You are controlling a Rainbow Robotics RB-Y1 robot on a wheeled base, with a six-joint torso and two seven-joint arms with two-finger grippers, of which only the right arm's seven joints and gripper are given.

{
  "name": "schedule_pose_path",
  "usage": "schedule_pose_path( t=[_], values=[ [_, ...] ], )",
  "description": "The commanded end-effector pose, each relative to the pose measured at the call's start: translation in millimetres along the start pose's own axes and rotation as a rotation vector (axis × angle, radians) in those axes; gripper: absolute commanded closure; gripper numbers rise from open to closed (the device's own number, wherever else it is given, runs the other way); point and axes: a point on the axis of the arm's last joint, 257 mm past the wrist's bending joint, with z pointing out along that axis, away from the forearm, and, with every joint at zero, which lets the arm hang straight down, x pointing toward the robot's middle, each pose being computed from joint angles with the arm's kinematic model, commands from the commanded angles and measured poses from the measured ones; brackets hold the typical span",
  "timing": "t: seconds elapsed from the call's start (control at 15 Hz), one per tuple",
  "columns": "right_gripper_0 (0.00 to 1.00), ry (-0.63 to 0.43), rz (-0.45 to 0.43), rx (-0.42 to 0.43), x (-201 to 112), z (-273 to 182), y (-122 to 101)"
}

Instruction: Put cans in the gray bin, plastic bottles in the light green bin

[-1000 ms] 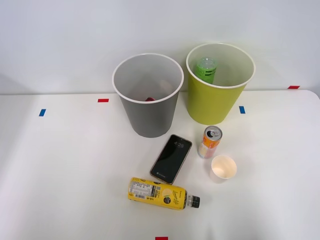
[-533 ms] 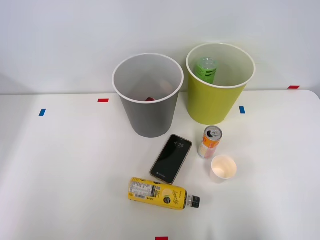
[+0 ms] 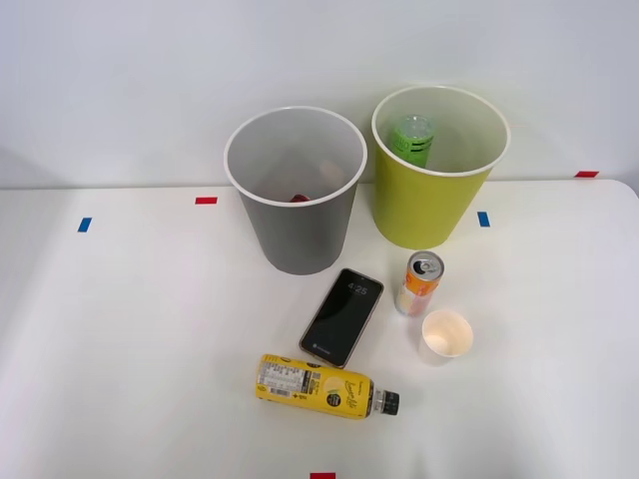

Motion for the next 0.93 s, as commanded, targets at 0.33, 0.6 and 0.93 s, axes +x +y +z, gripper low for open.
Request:
schedule_pose_path(
  t=[0.33, 0.6, 0.93],
  values=[
    [0.0, 0.0, 0.0, 0.0, 0.0, 0.0, 0.0],
    [0.0, 0.0, 0.0, 0.0, 0.0, 0.0, 0.0],
    [0.0, 0.0, 0.0, 0.0, 0.0, 0.0, 0.0]
  ],
)
